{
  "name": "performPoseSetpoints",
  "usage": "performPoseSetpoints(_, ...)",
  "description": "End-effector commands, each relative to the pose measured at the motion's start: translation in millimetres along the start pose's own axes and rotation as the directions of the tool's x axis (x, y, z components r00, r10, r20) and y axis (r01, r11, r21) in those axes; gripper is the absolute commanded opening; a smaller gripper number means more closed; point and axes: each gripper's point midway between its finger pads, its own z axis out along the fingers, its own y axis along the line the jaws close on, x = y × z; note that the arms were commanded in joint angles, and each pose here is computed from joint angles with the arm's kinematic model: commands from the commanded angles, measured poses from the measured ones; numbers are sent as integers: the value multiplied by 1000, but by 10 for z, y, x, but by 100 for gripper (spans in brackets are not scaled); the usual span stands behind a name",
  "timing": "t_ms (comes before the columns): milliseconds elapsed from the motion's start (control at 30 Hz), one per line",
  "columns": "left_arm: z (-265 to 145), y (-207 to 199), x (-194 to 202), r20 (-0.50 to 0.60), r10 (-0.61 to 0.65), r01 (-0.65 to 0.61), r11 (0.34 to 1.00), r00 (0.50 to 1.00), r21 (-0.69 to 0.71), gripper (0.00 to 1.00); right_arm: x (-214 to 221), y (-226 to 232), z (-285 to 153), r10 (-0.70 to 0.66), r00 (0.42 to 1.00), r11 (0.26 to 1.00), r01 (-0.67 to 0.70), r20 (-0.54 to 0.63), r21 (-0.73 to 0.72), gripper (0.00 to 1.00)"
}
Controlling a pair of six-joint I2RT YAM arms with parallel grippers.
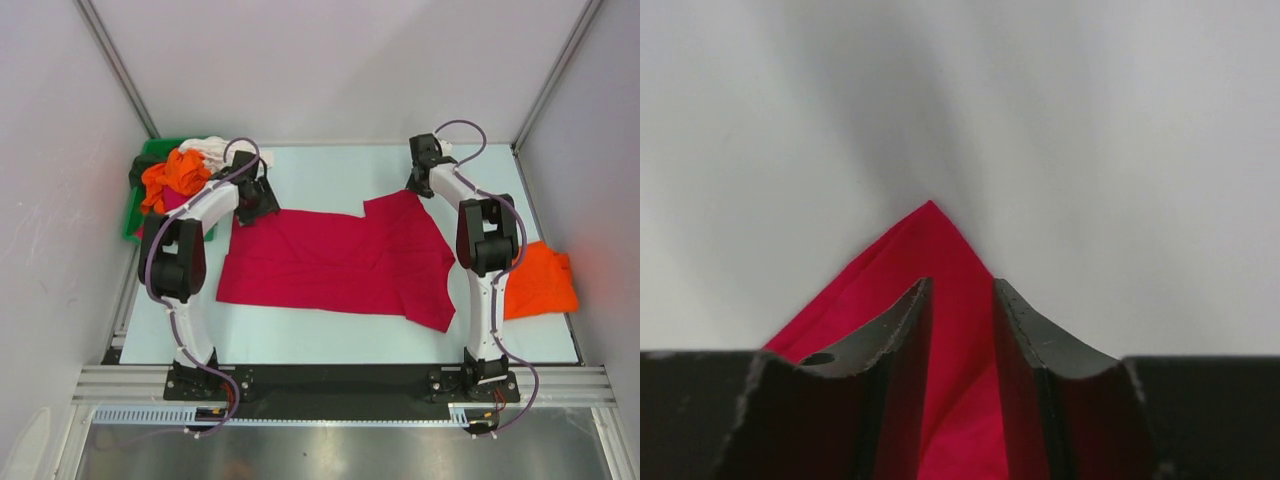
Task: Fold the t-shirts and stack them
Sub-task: Grap the side of the flattened tshirt furthest away from the robot with both arms
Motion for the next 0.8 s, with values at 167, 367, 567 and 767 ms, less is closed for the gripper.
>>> performPoseSetpoints(167, -193, -16, -119, 70, -20, 18, 999, 997, 29, 72, -43, 173, 171, -26, 999, 1000, 26, 24, -7, 43)
performPoseSetpoints(367, -200, 15, -100, 72, -17, 15, 1000, 997, 21, 72, 6, 166, 289, -22, 1000, 1000, 22, 7, -4, 44)
performPoseSetpoints(567, -165, 42, -100, 72, -17, 17, 1000, 997, 5, 72, 102, 124, 379, -26, 999, 1000, 26, -23, 3, 29)
performPoseSetpoints(767, -117, 127, -192, 83, -25, 30, 998, 996, -63, 71, 164, 58, 387, -25, 999, 1000, 25, -38, 15, 8)
